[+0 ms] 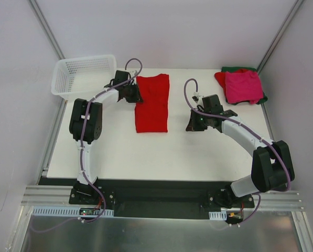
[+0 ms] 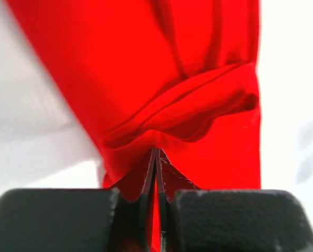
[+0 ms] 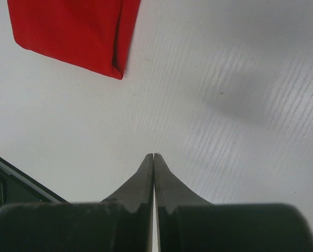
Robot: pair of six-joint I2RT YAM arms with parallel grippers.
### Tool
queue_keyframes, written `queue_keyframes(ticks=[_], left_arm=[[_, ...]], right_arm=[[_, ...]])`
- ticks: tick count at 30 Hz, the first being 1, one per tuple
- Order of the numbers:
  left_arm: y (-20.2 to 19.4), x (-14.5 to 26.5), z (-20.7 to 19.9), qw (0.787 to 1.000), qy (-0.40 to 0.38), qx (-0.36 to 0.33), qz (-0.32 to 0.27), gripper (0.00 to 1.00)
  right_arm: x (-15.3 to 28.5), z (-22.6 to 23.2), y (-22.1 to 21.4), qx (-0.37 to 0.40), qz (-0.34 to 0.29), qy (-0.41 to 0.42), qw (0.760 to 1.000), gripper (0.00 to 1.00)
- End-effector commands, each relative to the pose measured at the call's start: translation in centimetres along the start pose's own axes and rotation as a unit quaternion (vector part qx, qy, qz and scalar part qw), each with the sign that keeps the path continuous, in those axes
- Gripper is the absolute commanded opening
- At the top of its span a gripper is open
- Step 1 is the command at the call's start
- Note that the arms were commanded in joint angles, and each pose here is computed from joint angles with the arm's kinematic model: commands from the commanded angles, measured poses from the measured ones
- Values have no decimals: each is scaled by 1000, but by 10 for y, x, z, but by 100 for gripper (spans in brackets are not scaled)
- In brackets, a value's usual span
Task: Fold and stack the t-shirts
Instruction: Fold the folded rectangular tshirt in 1/3 of the way, then grab one side of the 2/3 rectangular tshirt with both arms
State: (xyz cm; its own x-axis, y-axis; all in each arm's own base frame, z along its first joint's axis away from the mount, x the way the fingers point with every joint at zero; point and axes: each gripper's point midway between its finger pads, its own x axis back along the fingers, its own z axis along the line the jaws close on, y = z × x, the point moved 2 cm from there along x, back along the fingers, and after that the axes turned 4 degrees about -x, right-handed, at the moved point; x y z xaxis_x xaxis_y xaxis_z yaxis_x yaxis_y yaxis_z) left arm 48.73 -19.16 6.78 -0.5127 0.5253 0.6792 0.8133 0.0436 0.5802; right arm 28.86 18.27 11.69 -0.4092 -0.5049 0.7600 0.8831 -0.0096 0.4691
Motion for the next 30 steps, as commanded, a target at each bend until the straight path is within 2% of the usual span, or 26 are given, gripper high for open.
queue_keyframes(ticks=[1,3,6,7,8,9,10,11,13,14,16,17,19,22,28,30], left_arm=[[45,36,-44,995,-73,-46,-57,11],[50,49,-58,992,-90,-51,-68,24],[50,73,-74,990,-102,-51,-83,33],[54,89,-83,988,-108,-55,-98,39],[39,89,-78,989,-105,-48,-92,40],[33,93,-79,990,-105,-40,-91,41],[34,107,-85,987,-110,-45,-108,41],[11,103,-80,990,-109,-32,-88,42],[-1,115,-86,989,-110,-33,-95,42],[-26,111,-79,992,-99,-23,-75,42],[-44,117,-87,992,-99,-27,-74,42],[-68,113,-80,995,-86,-18,-54,41],[-85,116,-86,995,-90,-15,-50,42],[-133,112,-81,995,-94,7,-23,42],[-168,113,-63,997,-71,31,-23,48],[-166,116,-62,997,-67,31,-37,48]], right_arm=[[11,5,9,6,-20,4,1000,1],[12,6,9,4,-21,6,1000,1],[11,9,9,1,-23,15,1000,4],[11,10,9,-1,-23,19,1000,12],[9,11,8,-3,-22,21,1000,18],[8,11,8,-4,-20,22,1000,23],[7,13,8,-8,-20,31,999,33],[5,14,7,-10,-16,35,999,36],[0,18,6,-17,-12,51,998,41],[-3,20,4,-23,-8,57,998,41],[-11,23,2,-30,2,70,997,42],[-14,26,0,-38,8,76,996,42],[-21,33,-2,-47,16,104,993,43],[-31,45,-5,-64,28,140,988,44],[-51,61,-7,-93,40,183,978,47],[-58,62,-10,-96,50,186,977,48]])
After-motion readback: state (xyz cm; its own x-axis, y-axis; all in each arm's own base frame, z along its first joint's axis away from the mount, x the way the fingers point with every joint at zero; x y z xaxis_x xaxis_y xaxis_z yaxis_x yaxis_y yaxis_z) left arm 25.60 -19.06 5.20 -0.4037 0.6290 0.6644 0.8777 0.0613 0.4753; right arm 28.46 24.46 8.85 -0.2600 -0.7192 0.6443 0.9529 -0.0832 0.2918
